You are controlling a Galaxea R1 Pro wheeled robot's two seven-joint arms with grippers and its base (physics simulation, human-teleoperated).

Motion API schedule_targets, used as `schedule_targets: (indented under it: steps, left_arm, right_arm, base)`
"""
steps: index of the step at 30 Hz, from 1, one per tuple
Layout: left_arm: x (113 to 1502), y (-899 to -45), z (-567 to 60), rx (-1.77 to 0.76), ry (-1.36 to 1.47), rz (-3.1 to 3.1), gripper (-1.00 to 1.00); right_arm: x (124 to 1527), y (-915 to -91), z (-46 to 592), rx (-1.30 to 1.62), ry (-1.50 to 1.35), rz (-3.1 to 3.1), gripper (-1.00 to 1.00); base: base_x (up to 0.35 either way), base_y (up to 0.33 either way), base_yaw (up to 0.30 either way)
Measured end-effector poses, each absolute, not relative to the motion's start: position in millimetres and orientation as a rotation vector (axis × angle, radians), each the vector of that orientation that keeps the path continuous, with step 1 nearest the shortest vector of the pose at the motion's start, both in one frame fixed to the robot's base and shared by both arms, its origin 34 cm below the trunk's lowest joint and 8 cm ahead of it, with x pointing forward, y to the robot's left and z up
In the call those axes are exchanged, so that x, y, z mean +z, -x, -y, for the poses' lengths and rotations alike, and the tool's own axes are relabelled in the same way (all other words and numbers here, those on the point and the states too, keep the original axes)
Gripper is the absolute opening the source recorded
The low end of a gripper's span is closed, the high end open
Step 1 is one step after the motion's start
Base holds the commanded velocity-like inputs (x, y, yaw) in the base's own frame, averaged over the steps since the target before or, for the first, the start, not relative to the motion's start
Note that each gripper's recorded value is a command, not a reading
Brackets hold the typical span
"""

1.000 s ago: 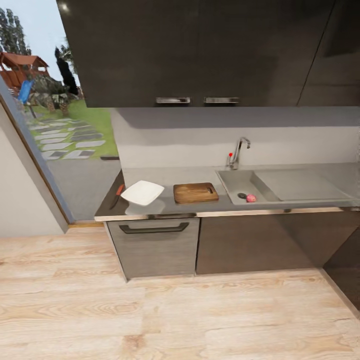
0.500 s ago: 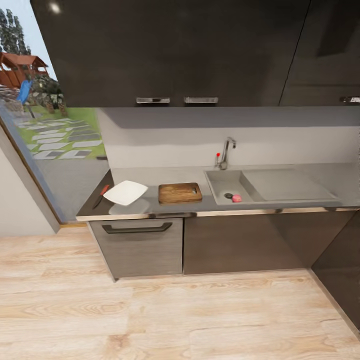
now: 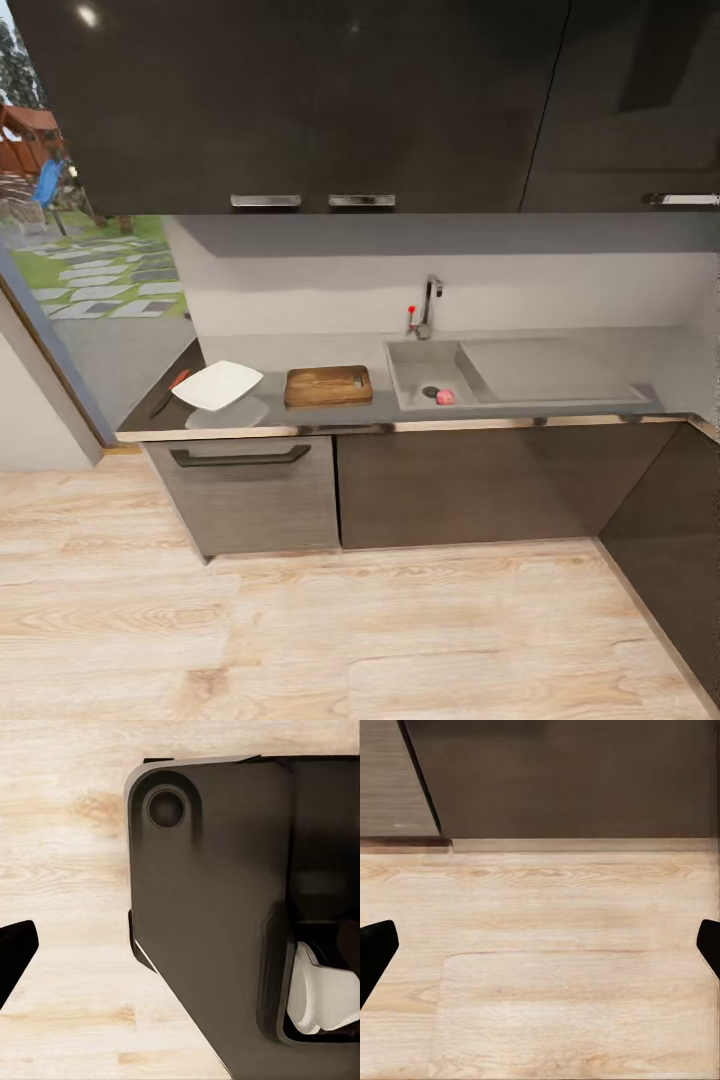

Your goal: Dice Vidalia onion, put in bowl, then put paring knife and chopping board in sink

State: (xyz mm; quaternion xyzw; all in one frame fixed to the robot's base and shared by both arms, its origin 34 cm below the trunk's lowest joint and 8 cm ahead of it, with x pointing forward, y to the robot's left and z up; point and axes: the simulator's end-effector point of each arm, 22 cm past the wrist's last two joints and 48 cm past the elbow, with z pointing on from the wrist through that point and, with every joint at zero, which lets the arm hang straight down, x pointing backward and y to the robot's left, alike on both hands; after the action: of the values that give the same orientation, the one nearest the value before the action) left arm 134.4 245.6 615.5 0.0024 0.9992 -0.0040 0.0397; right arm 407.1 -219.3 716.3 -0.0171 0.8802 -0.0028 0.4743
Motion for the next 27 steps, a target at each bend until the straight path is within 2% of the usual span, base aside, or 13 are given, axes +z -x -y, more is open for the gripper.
schedule_targets:
  steps: [14, 27]
  left_arm:
    - [615.5, -133.7, -245.6, -0.012, -0.007, -3.064, 1.00]
    - [615.5, -133.6, -245.6, -0.012, -0.007, -3.064, 1.00]
  right_arm:
    - [716.3, -407.1, 219.8, -0.010, 0.040, -2.153, 1.00]
    - [716.3, -407.1, 219.9, -0.010, 0.040, -2.153, 1.00]
  base:
    - [0.000, -0.308, 0.109]
    - [0.000, -0.308, 0.012]
